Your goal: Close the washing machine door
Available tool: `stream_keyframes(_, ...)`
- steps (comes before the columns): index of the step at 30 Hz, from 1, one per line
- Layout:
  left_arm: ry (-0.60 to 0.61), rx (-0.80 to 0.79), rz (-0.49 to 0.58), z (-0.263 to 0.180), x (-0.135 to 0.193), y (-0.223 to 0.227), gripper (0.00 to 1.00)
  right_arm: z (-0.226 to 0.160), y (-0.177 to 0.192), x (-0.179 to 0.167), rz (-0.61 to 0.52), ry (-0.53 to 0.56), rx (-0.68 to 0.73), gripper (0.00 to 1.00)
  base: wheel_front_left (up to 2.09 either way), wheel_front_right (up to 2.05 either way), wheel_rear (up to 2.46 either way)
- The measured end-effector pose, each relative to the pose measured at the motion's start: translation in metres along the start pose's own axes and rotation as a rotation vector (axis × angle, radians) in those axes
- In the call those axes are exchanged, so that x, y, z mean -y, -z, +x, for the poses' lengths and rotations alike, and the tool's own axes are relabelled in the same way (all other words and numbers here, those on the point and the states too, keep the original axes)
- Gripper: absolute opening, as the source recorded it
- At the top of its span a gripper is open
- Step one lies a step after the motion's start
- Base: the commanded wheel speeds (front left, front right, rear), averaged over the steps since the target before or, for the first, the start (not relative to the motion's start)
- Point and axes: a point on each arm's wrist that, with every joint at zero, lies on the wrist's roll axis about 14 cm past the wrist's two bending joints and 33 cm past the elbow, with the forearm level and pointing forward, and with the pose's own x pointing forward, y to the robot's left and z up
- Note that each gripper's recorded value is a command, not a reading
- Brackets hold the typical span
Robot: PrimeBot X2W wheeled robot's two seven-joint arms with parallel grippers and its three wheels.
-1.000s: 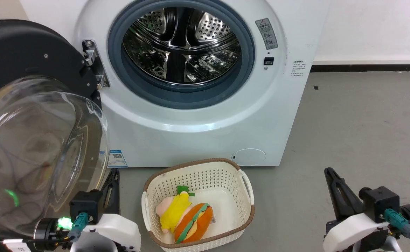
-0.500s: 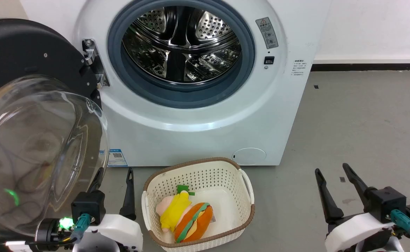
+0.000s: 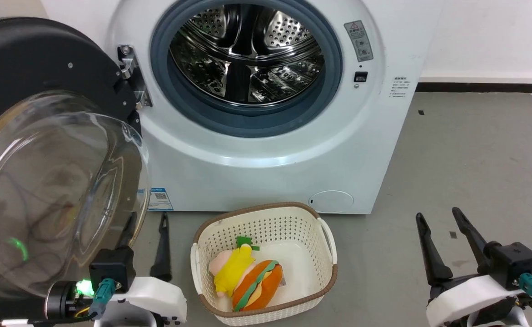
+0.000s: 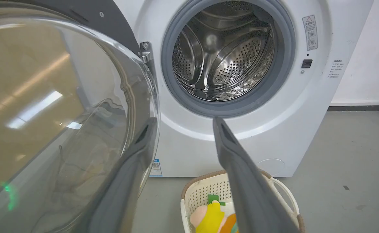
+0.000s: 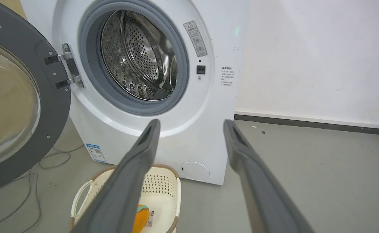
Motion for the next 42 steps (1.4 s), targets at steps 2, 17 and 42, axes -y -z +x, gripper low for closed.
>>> stream_keyframes(2, -0.007, 0.014, -0.001, -0.001, -0.002, -0.003, 0.0, 0.002, -0.001, -0.002, 0.008, -0.005, 0.005, 1.0, 0.0, 0.0, 0.0)
stream_keyframes(17, -0.182, 0.255, -0.071, -0.013, -0.069, -0.074, 0.0, 0.023, 0.001, -0.03, 0.067, -0.093, 0.031, 1.0, 0.0, 0.0, 0.0)
stream_keyframes(42, -0.467, 0.528, -0.177, -0.05, -0.231, -0.172, 0.0, 0.051, 0.019, -0.064, 0.143, -0.184, 0.021, 1.0, 0.0, 0.0, 0.0)
